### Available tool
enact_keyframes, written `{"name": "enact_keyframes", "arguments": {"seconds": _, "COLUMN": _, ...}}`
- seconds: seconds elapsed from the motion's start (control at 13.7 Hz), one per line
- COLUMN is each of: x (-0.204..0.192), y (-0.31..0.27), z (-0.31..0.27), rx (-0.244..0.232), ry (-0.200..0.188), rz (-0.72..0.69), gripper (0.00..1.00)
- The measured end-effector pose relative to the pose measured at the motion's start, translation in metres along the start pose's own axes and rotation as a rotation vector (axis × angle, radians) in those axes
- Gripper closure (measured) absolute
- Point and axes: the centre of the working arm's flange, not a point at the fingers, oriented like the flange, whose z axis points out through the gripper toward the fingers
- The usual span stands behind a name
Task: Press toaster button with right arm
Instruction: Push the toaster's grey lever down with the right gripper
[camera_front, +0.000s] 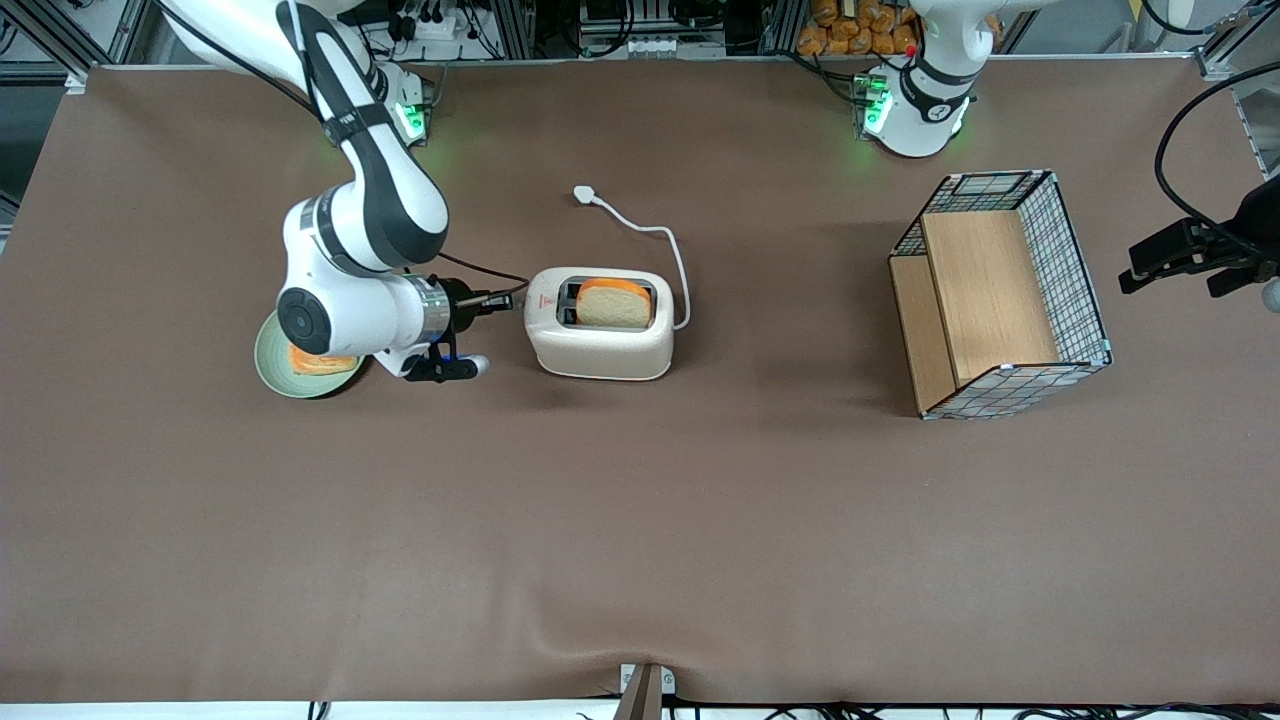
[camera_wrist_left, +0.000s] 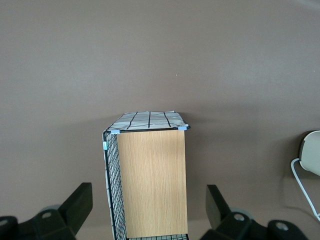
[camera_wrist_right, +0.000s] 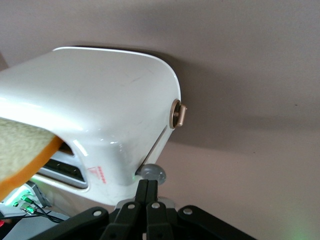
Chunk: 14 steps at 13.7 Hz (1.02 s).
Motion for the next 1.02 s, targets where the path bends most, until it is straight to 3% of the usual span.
{"name": "enact_keyframes", "arguments": {"seconds": 0.22, "x": 0.004, "y": 0.003, "z": 0.014, "rx": -0.005, "ry": -0.023, "rz": 0.010, "gripper": 0.99}}
{"name": "enact_keyframes", "arguments": {"seconds": 0.59, "x": 0.011, "y": 0.009, "z": 0.027, "rx": 0.026, "ry": -0.046, "rz": 0.042, "gripper": 0.99}}
{"name": "enact_keyframes", "arguments": {"seconds": 1.02, "x": 0.015, "y": 0.022, "z": 0.037, "rx": 0.103, "ry": -0.058, "rz": 0.098, "gripper": 0.99}}
